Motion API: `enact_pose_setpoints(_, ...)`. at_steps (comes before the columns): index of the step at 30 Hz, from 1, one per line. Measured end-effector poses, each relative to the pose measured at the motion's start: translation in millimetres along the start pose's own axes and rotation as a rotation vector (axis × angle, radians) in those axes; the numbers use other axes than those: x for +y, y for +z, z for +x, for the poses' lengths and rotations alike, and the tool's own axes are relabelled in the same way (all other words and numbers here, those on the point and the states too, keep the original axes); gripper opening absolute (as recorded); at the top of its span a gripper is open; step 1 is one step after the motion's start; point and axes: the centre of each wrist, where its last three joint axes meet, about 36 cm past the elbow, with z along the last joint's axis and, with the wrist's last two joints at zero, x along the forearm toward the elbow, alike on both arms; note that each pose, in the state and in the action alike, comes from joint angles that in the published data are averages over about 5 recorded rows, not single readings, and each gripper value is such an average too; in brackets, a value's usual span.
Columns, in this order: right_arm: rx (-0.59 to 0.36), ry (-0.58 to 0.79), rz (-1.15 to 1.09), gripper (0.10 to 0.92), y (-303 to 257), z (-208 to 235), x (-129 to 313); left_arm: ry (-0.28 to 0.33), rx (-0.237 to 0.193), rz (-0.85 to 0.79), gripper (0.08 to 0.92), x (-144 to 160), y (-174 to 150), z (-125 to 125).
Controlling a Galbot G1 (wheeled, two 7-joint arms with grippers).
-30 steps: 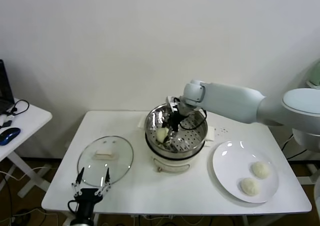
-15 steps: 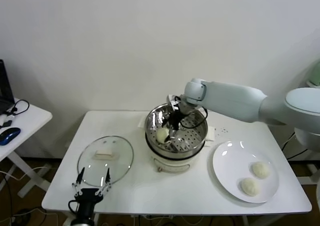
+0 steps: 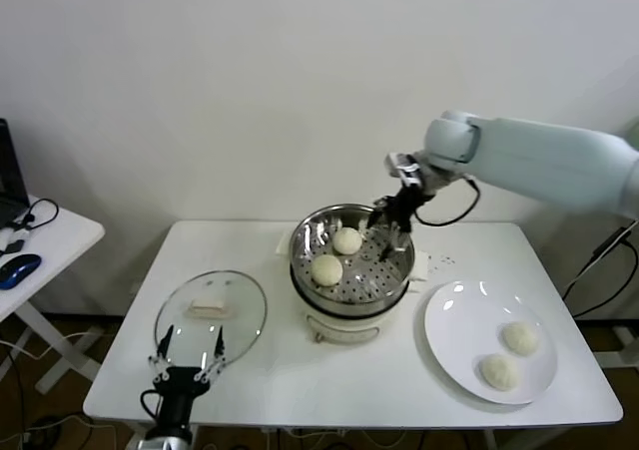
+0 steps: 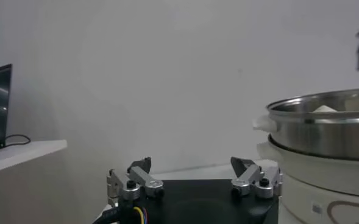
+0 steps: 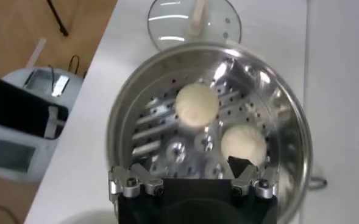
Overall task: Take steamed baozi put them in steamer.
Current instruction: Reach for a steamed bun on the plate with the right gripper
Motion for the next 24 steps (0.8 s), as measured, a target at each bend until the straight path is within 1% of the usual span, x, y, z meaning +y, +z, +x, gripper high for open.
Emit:
enact_pose_setpoints(4, 0.019, -0.009, -0.015, 0.823, 34.7, 8.2, 29.6, -0.004, 0.002, 0.000, 0.823, 0.9, 0.2, -1.7)
enact_pose_setpoints(9, 0.042, -0.014, -0.041, 0.823, 77.0, 4.0, 67.1, -0.017, 0.002, -0.003, 0.823, 4.2, -1.2, -3.9)
enact_pose_setpoints(18, 0.080, -0.019, -0.107, 0.823, 152.8, -30.8, 127.6, -0.023, 0.011, -0.003, 0.823, 3.6, -0.6, 1.9)
enact_pose_setpoints(24, 0.108, -0.032, -0.149, 0.823, 189.0, -58.9, 161.2, -0.023, 0.023, -0.007, 0.823, 3.0, 2.6, 5.1)
